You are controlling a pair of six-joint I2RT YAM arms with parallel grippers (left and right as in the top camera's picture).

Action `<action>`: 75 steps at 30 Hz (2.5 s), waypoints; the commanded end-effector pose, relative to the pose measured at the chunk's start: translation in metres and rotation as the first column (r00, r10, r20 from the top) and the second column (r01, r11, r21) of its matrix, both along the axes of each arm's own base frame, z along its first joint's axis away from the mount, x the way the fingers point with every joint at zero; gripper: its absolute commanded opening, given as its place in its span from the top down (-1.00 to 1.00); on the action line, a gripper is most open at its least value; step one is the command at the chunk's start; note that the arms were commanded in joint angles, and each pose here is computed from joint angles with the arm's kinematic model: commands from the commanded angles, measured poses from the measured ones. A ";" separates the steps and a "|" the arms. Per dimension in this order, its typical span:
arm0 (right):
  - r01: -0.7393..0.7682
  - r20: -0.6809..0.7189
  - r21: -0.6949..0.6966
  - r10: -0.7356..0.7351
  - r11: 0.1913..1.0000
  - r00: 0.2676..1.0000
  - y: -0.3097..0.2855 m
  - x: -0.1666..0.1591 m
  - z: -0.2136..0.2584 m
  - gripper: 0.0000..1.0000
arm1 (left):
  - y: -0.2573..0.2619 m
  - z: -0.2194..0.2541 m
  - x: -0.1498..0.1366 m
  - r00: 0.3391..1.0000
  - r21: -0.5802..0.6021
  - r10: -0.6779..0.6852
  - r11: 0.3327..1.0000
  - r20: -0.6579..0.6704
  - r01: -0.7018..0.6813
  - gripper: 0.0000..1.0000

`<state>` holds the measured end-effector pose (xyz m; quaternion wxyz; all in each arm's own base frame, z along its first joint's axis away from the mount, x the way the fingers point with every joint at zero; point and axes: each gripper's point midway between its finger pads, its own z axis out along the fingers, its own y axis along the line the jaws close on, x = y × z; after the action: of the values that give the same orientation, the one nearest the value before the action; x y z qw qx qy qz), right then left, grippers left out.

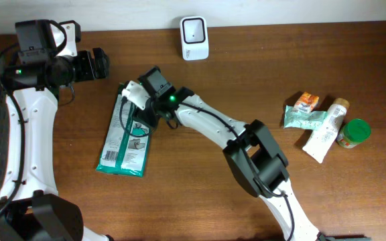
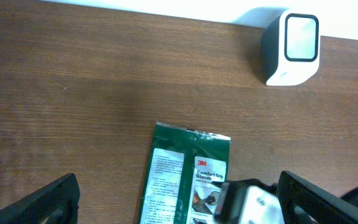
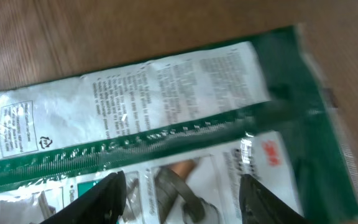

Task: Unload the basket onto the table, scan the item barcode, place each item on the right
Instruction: 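Grasp the gloves bag edge with the right gripper and drag it right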

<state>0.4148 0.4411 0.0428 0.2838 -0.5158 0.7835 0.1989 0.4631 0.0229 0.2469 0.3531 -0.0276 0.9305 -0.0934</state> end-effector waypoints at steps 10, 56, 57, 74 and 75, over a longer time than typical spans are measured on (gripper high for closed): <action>0.071 -0.046 -0.157 -0.080 0.985 0.996 -0.008 -0.019 -0.044 -0.11 | -0.002 0.011 0.001 1.000 -0.001 -0.010 1.000 0.028 0.010 -0.98; 0.652 -0.526 -0.195 -0.639 0.733 0.561 -0.031 -0.021 -0.014 0.67 | -0.002 0.011 0.001 1.000 -0.001 -0.010 1.000 0.028 0.010 -0.99; 0.649 -0.531 -0.204 -0.640 0.733 0.555 -0.027 -0.026 -0.016 0.67 | -0.002 0.011 0.001 1.000 -0.001 -0.010 1.000 0.028 0.010 -0.98; 0.526 -0.542 -0.446 -0.686 0.724 0.486 -0.065 -0.076 -0.042 0.47 | -0.002 0.011 0.001 1.000 -0.001 -0.010 1.000 0.028 0.010 -0.98; 0.515 -0.545 -0.454 -0.684 0.727 0.485 -0.070 -0.077 -0.042 0.47 | -0.002 0.011 0.001 1.000 -0.001 -0.010 1.000 0.028 0.010 -0.98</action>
<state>0.3347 0.3883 0.0076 -0.0144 -0.1208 0.9765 0.1777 0.4631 0.0229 0.2469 0.3531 -0.0276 0.9305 -0.0934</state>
